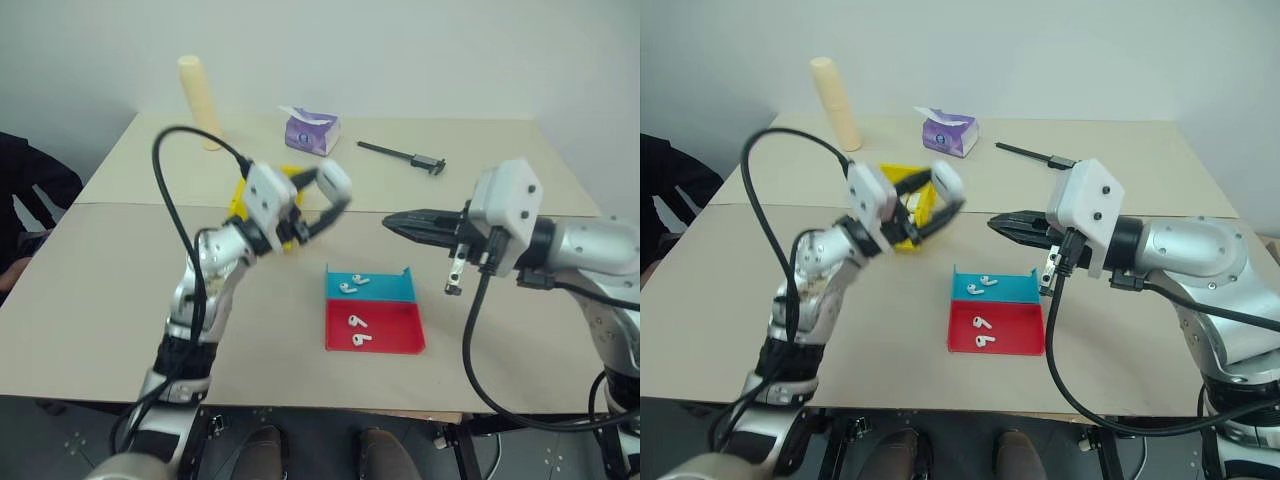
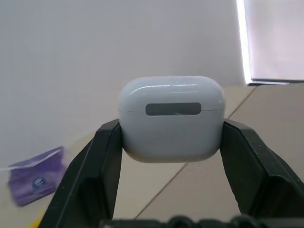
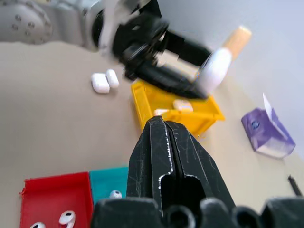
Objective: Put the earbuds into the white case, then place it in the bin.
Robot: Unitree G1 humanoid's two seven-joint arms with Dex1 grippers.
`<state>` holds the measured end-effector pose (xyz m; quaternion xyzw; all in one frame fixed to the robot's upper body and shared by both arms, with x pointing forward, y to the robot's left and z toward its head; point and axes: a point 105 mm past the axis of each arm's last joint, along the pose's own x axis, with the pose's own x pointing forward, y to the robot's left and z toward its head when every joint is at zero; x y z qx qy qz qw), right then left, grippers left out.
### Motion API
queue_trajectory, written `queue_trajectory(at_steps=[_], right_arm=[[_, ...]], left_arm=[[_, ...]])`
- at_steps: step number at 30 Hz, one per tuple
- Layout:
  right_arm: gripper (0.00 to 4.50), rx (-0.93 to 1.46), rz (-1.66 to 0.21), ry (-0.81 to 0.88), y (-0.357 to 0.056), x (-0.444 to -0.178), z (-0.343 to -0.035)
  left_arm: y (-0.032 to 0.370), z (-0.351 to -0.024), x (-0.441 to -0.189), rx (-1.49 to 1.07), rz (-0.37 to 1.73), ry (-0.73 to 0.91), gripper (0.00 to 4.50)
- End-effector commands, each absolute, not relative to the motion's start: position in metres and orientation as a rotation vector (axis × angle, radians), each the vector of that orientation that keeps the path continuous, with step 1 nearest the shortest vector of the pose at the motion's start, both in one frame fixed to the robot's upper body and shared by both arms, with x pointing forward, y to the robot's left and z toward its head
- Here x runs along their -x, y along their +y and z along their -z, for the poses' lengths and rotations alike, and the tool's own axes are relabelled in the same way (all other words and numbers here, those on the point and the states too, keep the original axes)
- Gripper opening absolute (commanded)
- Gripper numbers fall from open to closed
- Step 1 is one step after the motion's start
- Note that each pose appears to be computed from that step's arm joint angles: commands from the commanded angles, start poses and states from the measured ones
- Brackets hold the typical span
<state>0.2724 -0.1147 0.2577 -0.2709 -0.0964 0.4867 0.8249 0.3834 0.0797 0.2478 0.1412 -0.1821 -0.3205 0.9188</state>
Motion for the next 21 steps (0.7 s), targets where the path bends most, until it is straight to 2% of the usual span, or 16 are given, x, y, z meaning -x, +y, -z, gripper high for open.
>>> queue_trajectory(at_steps=[1,5,10,12,15,18,21], right_arm=[[0.02,0.569,-1.005,-0.229,-0.114,-0.274,-0.260],[0.02,0.571,-0.999,-0.208,-0.111,-0.280,-0.251],[0.02,0.569,-0.986,-0.194,-0.112,-0.283,-0.245],[0.00,0.577,-0.983,-0.184,-0.112,-0.283,-0.242],[0.00,0.582,-0.981,-0.177,-0.113,-0.283,-0.241],[0.00,0.595,-0.983,-0.168,-0.114,-0.284,-0.239],[0.00,0.608,-0.991,-0.152,-0.117,-0.283,-0.237]], left_arm=[[0.109,-0.241,-0.428,-0.353,0.353,-0.250,2.77],[0.124,-0.225,-0.450,-0.412,0.240,-0.151,2.77],[0.128,-0.214,-0.458,-0.413,0.233,-0.116,2.77],[0.129,-0.208,-0.459,-0.421,0.250,-0.081,3.48],[0.128,-0.215,-0.458,-0.427,0.225,-0.141,4.43],[0.130,-0.220,-0.457,-0.430,0.202,-0.159,4.47],[0.126,-0.229,-0.442,-0.392,0.292,-0.234,4.47]])
